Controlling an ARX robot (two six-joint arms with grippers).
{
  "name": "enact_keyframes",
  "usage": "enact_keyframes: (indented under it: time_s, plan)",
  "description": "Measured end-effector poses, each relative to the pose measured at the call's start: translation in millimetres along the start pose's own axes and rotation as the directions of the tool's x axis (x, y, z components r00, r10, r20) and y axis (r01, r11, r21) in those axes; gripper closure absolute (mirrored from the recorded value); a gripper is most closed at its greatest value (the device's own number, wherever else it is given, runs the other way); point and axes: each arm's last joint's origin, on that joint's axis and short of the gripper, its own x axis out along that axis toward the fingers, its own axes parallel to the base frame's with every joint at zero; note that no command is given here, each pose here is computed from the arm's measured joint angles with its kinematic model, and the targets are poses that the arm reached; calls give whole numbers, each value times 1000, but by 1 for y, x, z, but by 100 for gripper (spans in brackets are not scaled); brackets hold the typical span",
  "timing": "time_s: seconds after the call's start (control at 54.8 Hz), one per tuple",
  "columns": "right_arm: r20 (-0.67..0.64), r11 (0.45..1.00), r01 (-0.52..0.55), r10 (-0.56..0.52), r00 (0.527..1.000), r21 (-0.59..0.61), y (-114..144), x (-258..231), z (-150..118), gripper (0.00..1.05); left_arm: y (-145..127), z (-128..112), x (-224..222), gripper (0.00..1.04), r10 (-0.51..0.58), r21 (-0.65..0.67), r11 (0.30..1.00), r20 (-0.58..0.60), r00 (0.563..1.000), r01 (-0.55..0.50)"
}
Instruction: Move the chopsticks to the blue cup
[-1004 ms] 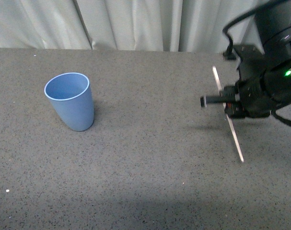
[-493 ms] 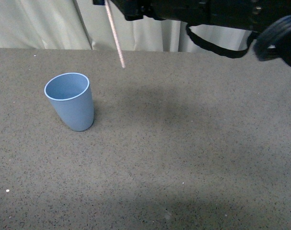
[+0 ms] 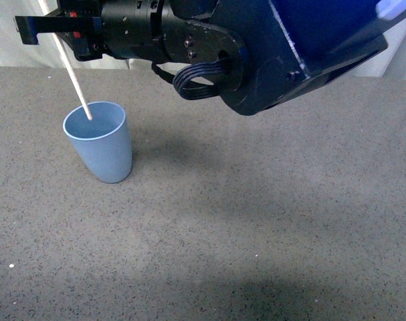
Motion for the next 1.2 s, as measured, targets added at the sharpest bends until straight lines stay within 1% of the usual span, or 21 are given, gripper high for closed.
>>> enact_keyframes:
  time_s: [0.31,0.365,0.402,0.511,0.566,0.639,0.73,0.767,0.785,0.803,0.822,0.858,0.876,0.913,0.931,0.968,0.986,1.004,1.041,1.114,1.205]
  plan:
    - [-14,1000,0,0,1000,-2,-7,16,-3,104,0,0,0,7,0,0,1000,0,1000,0]
    - [-12,1000,4,-4,1000,-12,-8,16,-3,94,0,0,0,7,0,0,1000,0,1000,0]
    - [-8,1000,10,-10,1000,-21,-8,15,-3,85,0,0,0,7,0,0,1000,0,1000,0]
    - [19,996,88,-87,996,-33,-6,4,-8,58,0,0,0,7,0,0,1000,0,1000,0]
    - [33,992,119,-118,992,-40,-4,-3,-7,49,0,0,0,7,0,0,1000,0,1000,0]
    - [69,981,187,-183,981,-54,-1,-14,-1,37,0,0,0,7,0,0,1000,0,1000,0]
    - [95,960,276,-270,958,-50,1,-36,11,18,0,0,0,7,0,0,1000,0,1000,0]
    - [103,957,285,-278,955,-51,1,-40,15,11,0,0,0,7,0,0,1000,0,1000,0]
    - [133,935,348,-338,932,-61,2,-42,18,11,0,0,0,7,0,0,1000,0,1000,0]
    - [175,893,444,-428,887,-70,2,-45,19,14,0,0,0,7,0,0,1000,0,1000,0]
    - [195,868,492,-472,860,-71,3,-47,20,16,0,0,0,7,0,0,1000,0,1000,0]
    - [256,741,668,-635,729,-66,5,-61,20,23,0,0,0,7,-3,0,1000,0,1000,3]
    - [267,710,702,-666,697,-62,6,-65,19,25,0,0,0,7,-3,0,1000,0,1000,3]
    - [291,589,807,-765,574,-44,9,-85,16,32,0,0,0,7,0,0,1000,-1,1000,0]
    - [295,560,828,-785,545,-39,9,-91,16,34,0,0,0,7,1,0,1000,-1,1000,-1]
    - [305,464,886,-841,446,-17,12,-113,14,41,0,0,0,7,0,0,1000,-1,1000,0]
    - [306,448,894,-849,431,-16,13,-119,14,42,0,0,0,7,0,0,1000,-1,1000,0]
    - [308,425,905,-859,408,-14,14,-130,13,46,0,0,0,7,2,0,1000,-1,1000,-2]
    - [314,400,916,-868,384,-13,19,-156,12,55,0,0,0,7,2,0,1000,-1,1000,-2]
    - [309,382,924,-876,370,-21,26,-192,7,69,0,0,0,7,0,0,1000,-1,1000,0]
    - [291,370,929,-886,362,-31,33,-220,-2,83,0,0,0,7,0,0,1000,-1,1000,0]
